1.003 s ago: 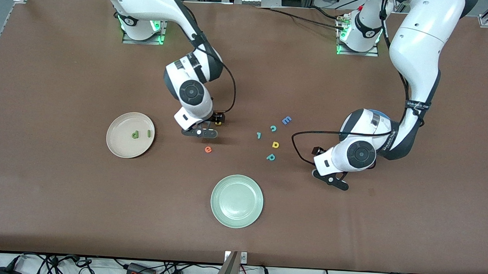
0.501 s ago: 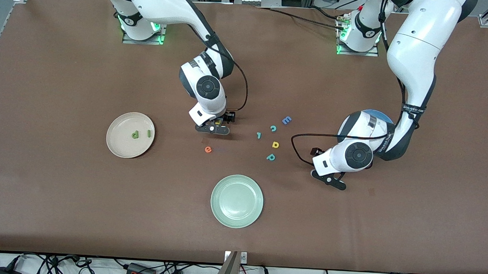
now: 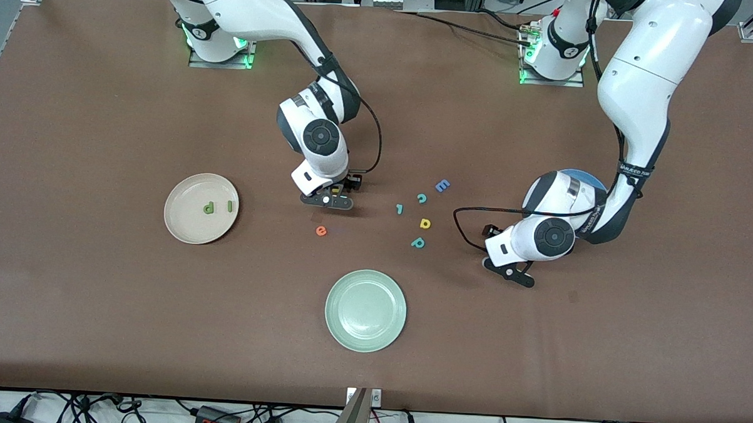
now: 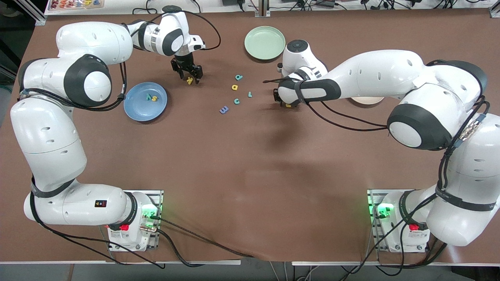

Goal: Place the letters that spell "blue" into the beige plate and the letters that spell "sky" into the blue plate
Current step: 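Grasp the yellow c and yellow k with the right and left grippers, then place the c and k on the beige and blue plates with both grippers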

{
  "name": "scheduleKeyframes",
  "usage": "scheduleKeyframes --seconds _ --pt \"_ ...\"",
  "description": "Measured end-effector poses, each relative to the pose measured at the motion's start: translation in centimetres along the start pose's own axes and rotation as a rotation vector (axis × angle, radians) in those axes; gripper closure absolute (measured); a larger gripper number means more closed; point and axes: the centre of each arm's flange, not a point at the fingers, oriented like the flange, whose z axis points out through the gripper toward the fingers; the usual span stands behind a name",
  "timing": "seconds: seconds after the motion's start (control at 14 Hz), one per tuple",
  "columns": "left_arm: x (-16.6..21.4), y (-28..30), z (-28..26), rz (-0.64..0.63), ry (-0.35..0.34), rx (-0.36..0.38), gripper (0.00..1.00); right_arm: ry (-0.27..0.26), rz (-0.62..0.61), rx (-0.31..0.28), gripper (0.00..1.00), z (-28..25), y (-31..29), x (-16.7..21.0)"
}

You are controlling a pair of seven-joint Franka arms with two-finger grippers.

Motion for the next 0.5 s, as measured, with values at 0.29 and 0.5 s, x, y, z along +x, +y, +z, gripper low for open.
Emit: scheduleKeyframes --seconds 0.29,0.5 --pt "-0.05 -0.57 -0.35 -0.002 0.006 0.001 0.66 0.001 0.003 0.003 0.51 -0.12 -0.04 0.08" --pt "-0.04 -0.59 -0.43 0.001 0.007 0.001 0.77 0.003 0.006 0.005 0.70 -0.26 -0.03 0.18"
